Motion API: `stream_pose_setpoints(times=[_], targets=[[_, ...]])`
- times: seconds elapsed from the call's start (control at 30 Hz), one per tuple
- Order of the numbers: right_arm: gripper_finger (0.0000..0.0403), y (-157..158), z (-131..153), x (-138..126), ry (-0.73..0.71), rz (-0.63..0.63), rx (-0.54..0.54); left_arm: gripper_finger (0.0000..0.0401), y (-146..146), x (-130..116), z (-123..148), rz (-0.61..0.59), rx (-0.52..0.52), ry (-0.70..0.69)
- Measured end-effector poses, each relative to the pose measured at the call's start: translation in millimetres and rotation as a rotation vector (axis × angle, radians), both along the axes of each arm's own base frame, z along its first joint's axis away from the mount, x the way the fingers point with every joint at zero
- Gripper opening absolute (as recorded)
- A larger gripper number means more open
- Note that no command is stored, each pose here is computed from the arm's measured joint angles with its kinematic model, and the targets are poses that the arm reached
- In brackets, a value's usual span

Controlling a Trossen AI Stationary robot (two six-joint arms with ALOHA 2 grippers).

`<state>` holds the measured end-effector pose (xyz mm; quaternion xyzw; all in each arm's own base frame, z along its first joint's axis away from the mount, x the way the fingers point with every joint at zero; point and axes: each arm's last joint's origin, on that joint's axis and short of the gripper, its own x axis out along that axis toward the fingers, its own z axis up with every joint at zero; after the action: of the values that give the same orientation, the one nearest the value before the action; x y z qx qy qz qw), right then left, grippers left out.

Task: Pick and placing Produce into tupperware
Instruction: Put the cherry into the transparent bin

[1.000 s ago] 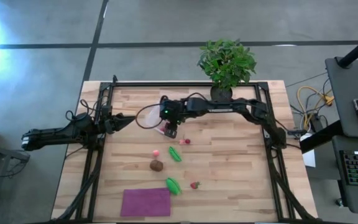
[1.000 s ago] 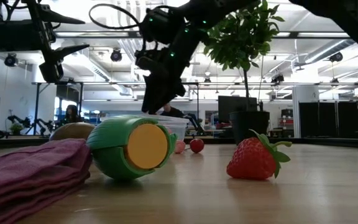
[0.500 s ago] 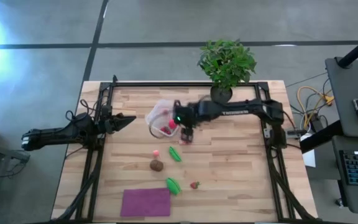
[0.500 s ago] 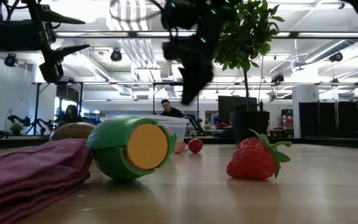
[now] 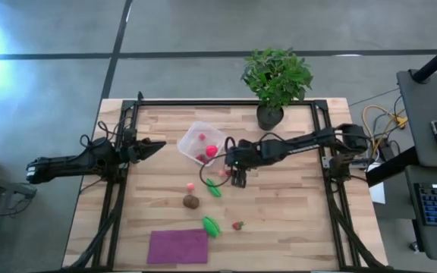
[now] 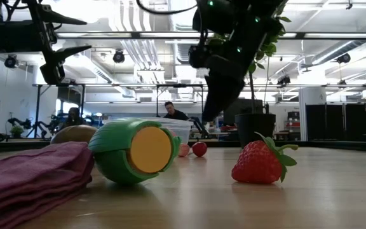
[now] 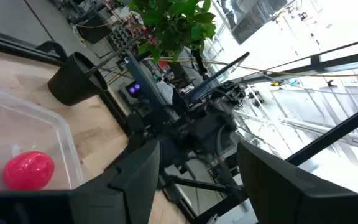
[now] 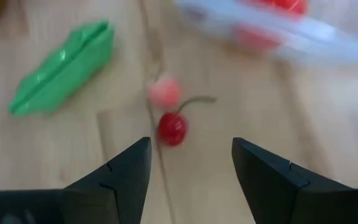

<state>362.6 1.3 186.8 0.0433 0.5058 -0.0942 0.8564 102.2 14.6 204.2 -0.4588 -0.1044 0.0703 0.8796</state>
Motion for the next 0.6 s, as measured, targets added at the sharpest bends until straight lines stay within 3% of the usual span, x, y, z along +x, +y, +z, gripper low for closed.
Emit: stream_pose_setpoints(times=[0.6], targets=[[0.0217, 4, -26, -5, -0.082, -0.031, 0.028, 0.0201, 0, 0, 0, 0.0, 0.0, 0.0]])
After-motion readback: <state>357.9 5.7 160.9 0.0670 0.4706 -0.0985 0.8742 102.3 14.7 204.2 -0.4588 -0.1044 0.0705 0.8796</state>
